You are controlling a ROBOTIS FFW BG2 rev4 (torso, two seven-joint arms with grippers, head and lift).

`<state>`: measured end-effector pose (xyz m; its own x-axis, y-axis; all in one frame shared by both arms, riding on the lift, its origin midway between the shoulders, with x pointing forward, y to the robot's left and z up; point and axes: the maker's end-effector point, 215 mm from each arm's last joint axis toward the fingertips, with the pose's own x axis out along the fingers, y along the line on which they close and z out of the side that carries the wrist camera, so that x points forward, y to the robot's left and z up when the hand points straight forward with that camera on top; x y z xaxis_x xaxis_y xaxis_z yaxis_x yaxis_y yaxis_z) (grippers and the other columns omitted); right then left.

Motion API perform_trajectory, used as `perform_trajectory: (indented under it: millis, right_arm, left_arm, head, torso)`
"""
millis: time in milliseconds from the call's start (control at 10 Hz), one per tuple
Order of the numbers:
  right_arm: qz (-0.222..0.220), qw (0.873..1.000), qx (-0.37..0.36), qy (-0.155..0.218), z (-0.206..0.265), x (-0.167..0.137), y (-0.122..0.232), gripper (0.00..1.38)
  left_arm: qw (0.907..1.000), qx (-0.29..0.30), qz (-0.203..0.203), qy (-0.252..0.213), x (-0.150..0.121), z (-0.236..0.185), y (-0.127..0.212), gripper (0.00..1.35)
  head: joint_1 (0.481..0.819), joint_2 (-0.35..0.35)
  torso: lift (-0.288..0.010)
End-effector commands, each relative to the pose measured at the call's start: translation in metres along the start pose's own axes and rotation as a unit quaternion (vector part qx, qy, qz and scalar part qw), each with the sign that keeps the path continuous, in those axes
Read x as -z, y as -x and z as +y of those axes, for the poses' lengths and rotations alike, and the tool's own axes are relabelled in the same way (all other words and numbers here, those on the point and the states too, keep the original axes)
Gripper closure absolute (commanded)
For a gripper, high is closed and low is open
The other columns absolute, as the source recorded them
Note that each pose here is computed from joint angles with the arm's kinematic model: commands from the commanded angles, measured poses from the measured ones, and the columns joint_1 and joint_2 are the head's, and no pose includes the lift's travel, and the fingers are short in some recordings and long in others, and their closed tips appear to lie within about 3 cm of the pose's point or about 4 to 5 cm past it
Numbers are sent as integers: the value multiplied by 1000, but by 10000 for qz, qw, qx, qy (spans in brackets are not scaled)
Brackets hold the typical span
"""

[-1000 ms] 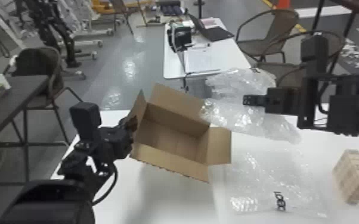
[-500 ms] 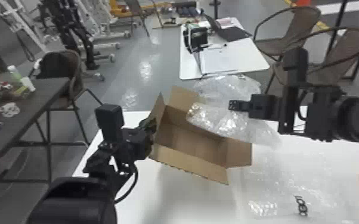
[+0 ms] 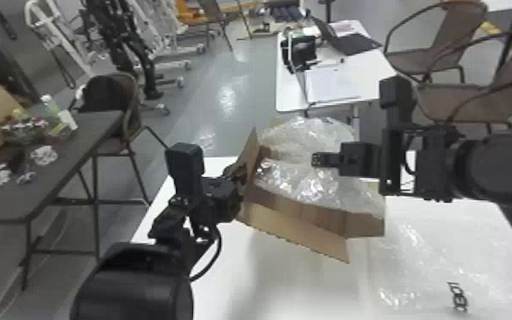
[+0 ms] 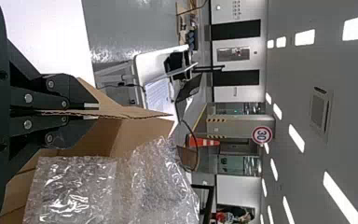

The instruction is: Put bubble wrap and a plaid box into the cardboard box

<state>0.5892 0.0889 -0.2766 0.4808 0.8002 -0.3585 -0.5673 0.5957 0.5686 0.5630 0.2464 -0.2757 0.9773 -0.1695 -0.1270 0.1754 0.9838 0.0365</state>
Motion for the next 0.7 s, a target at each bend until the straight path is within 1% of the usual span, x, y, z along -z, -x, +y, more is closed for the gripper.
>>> perform_trajectory:
  millis: [0,300,400,600]
  right_arm:
    - [90,9999,37,-87,-8,10,-6,1145]
    - [220,9986,-459,-132,-13,38,-38,1147]
    - [256,9985,-447,-175,-18,47,-44,1145]
    - [274,9985,-412,-228,-29,55,-49,1145]
  left_arm:
    - [10000,1,-32,3,-2,-1,0,1220]
    - [10000,15,-62,-4,-5,-3,-1,1220]
    - [10000,23,-61,-4,-4,-4,-1,1220]
    - [10000,23,-61,-5,-4,-5,-2,1220]
  head:
    - [599,307]
    - [612,322]
    - [616,326]
    - [631,327]
  torso:
    - [-110]
    - [-110]
    - [-110]
    - [-110]
